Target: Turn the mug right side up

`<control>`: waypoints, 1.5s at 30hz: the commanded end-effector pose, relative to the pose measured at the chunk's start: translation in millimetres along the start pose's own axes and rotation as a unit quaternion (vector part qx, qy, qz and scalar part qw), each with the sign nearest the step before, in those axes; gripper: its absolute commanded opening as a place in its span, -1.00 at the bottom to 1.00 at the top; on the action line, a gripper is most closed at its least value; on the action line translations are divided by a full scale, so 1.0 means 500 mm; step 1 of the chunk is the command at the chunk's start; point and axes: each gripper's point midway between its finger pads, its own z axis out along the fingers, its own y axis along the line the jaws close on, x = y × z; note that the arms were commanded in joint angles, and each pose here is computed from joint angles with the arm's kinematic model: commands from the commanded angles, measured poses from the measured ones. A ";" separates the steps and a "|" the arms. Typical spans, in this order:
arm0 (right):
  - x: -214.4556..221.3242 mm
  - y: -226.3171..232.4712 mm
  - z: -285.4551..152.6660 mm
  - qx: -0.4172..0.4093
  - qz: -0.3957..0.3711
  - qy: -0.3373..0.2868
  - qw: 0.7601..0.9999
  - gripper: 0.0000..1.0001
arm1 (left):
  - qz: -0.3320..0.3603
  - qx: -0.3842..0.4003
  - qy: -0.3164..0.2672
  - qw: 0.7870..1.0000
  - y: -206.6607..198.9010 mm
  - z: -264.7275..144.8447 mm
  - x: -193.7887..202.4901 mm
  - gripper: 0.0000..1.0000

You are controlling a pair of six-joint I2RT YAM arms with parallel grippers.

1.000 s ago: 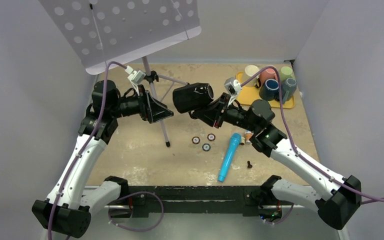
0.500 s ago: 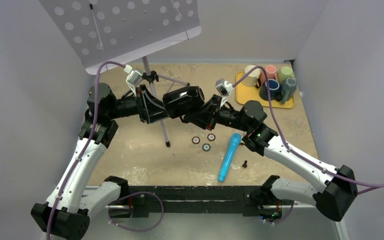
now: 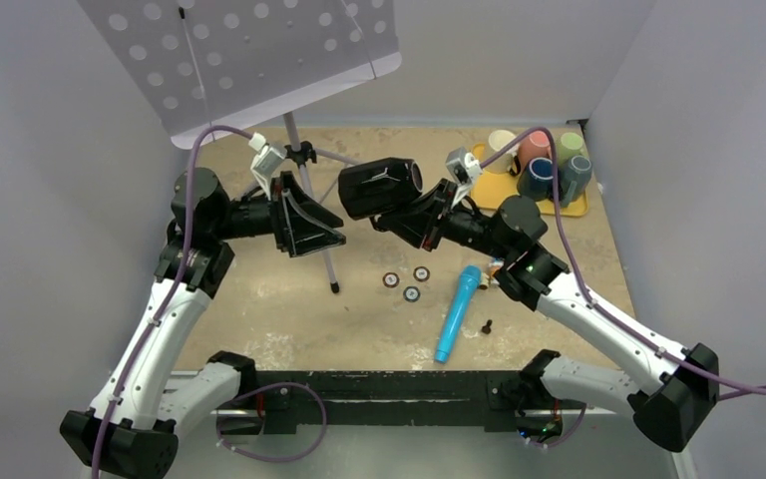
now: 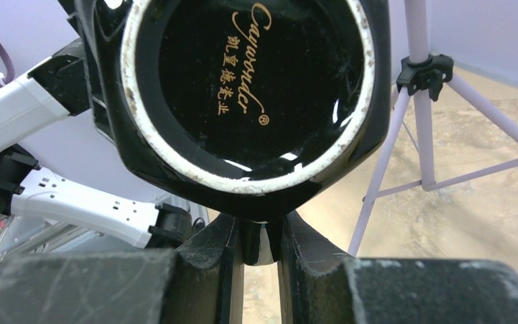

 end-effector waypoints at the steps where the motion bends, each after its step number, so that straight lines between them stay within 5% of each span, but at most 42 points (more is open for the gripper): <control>1: -0.095 0.064 0.014 -0.063 -0.032 -0.063 0.995 -1.00 | 0.034 0.023 -0.050 0.998 -0.032 0.008 -0.064 0.25; 13: -0.060 0.074 0.040 -0.104 -0.013 -0.046 0.993 -1.00 | 0.015 -0.033 -0.075 0.997 0.031 0.033 -0.091 0.19; 14: -0.055 0.068 0.044 -0.100 -0.012 -0.042 0.994 -1.00 | 0.013 -0.026 -0.076 0.997 0.027 0.034 -0.091 0.11; 17: -0.011 0.037 0.070 -0.089 0.005 -0.003 0.996 -1.00 | 0.002 -0.001 -0.081 0.997 0.008 0.039 -0.097 -0.70; 18: 0.004 0.033 0.075 -0.093 0.010 0.009 0.996 -1.00 | 0.000 0.001 -0.081 0.997 0.005 0.039 -0.098 -0.84; 19: 0.012 0.028 0.077 -0.093 0.017 0.015 0.995 -0.87 | 0.001 0.001 -0.079 0.997 0.004 0.039 -0.097 -0.92; 20: 0.016 0.015 0.076 -0.081 0.014 0.018 0.996 -0.48 | 0.007 -0.006 -0.076 0.997 0.008 0.038 -0.095 -0.98; 21: 0.017 -0.005 0.071 -0.059 0.012 0.020 0.998 -0.02 | 0.020 -0.023 -0.066 0.997 0.019 0.036 -0.088 -1.00; 22: 0.019 -0.039 0.059 -0.020 0.011 0.027 0.999 0.73 | 0.024 -0.058 -0.049 0.997 0.042 0.030 -0.072 -1.00; 24: 0.011 -0.109 0.023 0.069 -0.005 0.028 0.997 0.97 | 0.074 -0.138 -0.014 0.987 0.096 0.009 -0.044 -1.00; 27: -0.010 -0.210 -0.063 0.196 -0.029 0.022 0.980 0.97 | 0.177 -0.231 0.077 0.954 0.166 -0.033 0.018 -1.00; 31: -0.031 -0.338 -0.195 0.394 -0.073 0.032 0.916 0.97 | 0.251 -0.220 0.248 0.909 0.163 -0.082 0.151 -1.00; 38: -0.060 -0.444 -0.310 0.505 -0.085 0.049 0.858 0.97 | 0.285 -0.262 0.492 0.780 0.193 -0.271 0.251 -1.00; 43: -0.103 -0.535 -0.381 0.569 -0.091 0.043 0.816 0.97 | 0.280 -0.275 0.598 0.699 0.258 -0.346 0.304 -1.00; 45: -0.112 -0.570 -0.397 0.582 -0.090 0.048 0.807 0.96 | 0.260 -0.269 0.625 0.685 0.284 -0.360 0.319 -1.00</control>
